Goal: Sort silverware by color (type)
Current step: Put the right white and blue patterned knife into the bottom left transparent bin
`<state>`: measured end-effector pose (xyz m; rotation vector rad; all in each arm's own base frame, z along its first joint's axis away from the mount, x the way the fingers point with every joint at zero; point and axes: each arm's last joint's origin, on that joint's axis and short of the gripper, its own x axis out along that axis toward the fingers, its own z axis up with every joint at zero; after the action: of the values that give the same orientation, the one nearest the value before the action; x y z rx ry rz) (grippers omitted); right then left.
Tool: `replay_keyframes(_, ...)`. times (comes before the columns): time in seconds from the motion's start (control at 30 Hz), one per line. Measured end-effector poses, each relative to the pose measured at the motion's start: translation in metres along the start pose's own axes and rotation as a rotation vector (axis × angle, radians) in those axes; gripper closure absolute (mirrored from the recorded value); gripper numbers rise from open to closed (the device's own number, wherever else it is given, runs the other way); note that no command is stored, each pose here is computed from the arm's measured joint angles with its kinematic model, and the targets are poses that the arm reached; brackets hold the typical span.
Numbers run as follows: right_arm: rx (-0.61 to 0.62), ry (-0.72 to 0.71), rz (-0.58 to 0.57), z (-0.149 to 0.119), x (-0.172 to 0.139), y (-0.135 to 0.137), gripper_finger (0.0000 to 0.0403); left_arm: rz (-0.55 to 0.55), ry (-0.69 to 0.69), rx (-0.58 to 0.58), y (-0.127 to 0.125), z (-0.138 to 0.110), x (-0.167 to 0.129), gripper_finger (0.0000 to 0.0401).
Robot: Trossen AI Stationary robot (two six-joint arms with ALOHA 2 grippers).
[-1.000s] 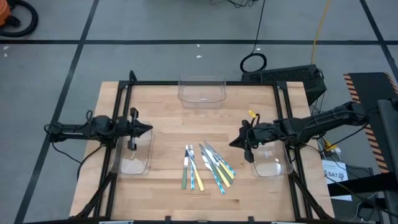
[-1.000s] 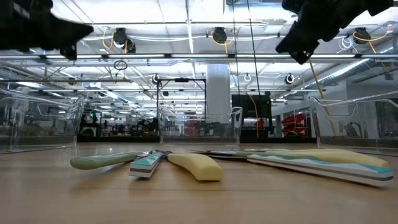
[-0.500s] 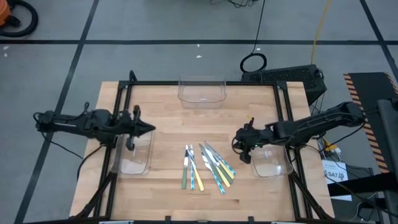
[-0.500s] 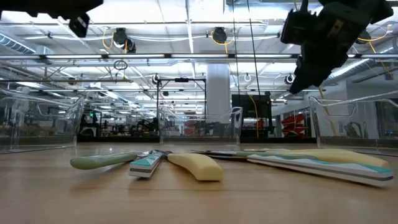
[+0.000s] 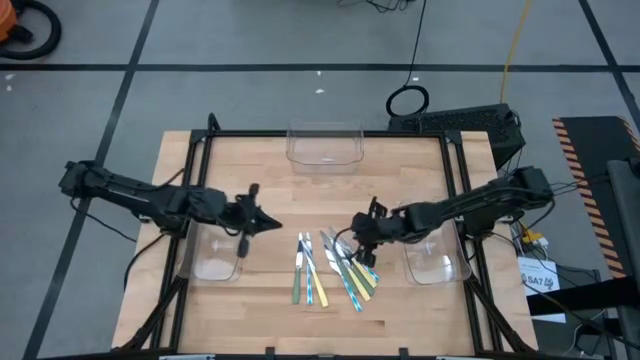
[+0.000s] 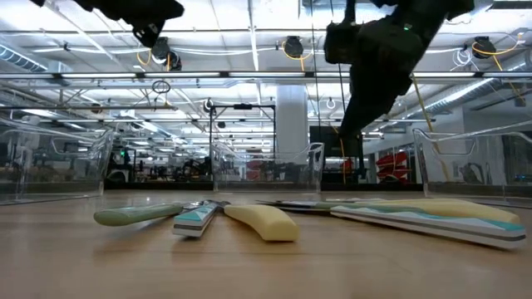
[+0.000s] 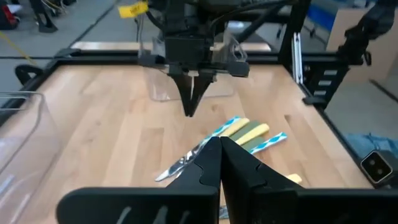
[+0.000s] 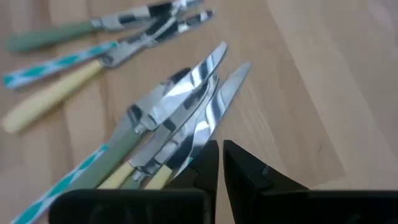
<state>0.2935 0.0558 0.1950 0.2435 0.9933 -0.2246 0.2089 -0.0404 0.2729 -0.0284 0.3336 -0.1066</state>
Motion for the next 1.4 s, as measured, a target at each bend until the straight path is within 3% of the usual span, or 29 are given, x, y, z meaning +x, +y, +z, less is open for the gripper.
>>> replay_keyframes(0.3,-0.038,0.135,-0.061,0.0,0.032,0.012,0.0305,0.007,0.126,0.006,-0.003,0.001,0.033,0.0395)
replay_keyframes(0.57,-0.017,0.191,-0.065,-0.005,0.039,0.011,0.0238,0.008,0.151,0.036,-0.005,0.007,0.043,0.0395)
replay_keyframes(0.97,0.007,0.255,-0.043,-0.011,0.049,0.012,0.0242,0.009,0.148,0.038,-0.004,0.007,0.043,0.0395)
replay_keyframes(1.4,0.009,0.216,-0.024,-0.007,0.05,0.014,0.0243,0.007,0.134,0.053,-0.004,0.008,0.044,0.0395)
